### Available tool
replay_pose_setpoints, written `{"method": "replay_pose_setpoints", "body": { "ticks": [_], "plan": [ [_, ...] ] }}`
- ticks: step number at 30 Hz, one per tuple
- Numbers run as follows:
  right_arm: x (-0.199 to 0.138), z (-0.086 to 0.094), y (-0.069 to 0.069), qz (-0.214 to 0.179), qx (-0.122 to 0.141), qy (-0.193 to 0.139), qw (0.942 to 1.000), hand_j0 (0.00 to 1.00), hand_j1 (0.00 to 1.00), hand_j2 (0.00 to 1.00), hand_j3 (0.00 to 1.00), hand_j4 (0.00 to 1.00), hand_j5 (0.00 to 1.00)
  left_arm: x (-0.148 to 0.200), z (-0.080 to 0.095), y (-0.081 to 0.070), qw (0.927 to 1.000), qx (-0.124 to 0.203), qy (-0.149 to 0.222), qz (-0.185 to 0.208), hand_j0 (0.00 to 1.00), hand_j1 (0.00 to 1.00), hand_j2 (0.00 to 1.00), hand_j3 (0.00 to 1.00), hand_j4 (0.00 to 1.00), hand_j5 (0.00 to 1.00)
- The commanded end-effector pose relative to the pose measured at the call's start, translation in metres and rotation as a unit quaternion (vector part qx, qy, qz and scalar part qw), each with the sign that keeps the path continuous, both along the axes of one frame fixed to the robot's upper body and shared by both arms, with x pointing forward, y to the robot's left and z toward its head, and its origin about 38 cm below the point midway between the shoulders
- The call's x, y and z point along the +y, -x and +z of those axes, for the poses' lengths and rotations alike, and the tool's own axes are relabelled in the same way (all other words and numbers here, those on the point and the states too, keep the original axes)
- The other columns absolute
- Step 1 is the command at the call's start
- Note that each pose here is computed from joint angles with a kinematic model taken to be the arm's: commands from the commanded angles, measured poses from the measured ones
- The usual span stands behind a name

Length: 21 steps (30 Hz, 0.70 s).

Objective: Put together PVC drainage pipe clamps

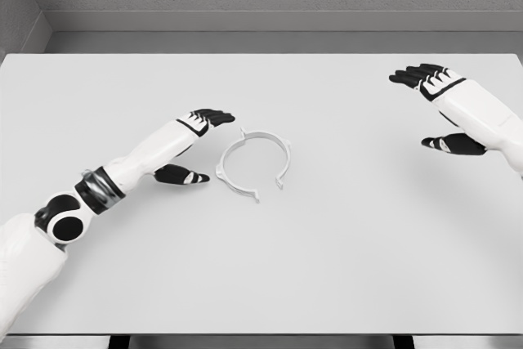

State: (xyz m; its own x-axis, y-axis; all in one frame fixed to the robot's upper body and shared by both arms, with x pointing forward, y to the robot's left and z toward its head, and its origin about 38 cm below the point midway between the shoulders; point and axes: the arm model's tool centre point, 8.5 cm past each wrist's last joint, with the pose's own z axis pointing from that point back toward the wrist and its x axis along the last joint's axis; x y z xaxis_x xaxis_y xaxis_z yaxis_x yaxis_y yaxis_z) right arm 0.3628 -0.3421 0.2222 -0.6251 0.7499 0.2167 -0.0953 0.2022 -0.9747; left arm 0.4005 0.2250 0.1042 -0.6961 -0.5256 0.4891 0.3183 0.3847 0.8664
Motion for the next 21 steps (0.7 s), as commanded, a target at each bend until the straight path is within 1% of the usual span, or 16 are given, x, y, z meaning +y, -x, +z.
{"method": "replay_pose_setpoints", "body": {
  "ticks": [1,7,10,13,15,17,18,21],
  "plan": [
    [0.000,0.000,0.000,0.000,0.000,-0.004,1.0000,1.00,1.00,1.00,1.00,1.00,1.00,-0.002,-0.004,-0.001,1.0000,0.007,0.006,0.003,1.00,1.00,1.00,1.00,1.00,1.00],
    [0.000,0.001,0.000,0.001,-0.001,-0.004,1.0000,1.00,1.00,1.00,1.00,1.00,1.00,-0.002,-0.005,-0.004,0.9999,0.009,0.009,0.008,1.00,1.00,1.00,1.00,1.00,1.00],
    [0.000,0.000,0.000,0.000,0.000,-0.004,1.0000,1.00,1.00,1.00,1.00,1.00,1.00,-0.003,-0.006,-0.003,0.9999,0.010,0.009,0.006,1.00,1.00,1.00,1.00,1.00,1.00],
    [0.000,0.001,0.000,0.000,-0.001,-0.004,1.0000,1.00,1.00,1.00,1.00,1.00,1.00,-0.009,-0.007,0.004,0.9998,0.010,0.014,-0.002,1.00,1.00,1.00,1.00,1.00,1.00],
    [0.000,0.001,0.000,0.000,-0.001,-0.004,1.0000,1.00,1.00,1.00,1.00,1.00,1.00,-0.010,-0.007,0.005,0.9998,0.011,0.015,-0.004,1.00,1.00,1.00,1.00,1.00,1.00],
    [0.000,0.001,0.000,0.000,-0.001,-0.004,1.0000,1.00,1.00,1.00,1.00,1.00,1.00,-0.017,-0.005,0.009,0.9997,0.008,0.016,-0.015,1.00,1.00,1.00,1.00,1.00,1.00],
    [0.000,0.001,0.000,0.000,-0.001,-0.004,1.0000,1.00,1.00,1.00,1.00,1.00,1.00,-0.017,-0.009,0.011,0.9997,0.012,0.016,-0.015,1.00,1.00,1.00,1.00,1.00,1.00],
    [0.000,0.001,0.000,0.000,-0.001,-0.004,1.0000,1.00,1.00,1.00,1.00,1.00,1.00,-0.021,-0.009,0.012,0.9996,0.012,0.019,-0.017,1.00,1.00,1.00,1.00,1.00,1.00]
  ]
}}
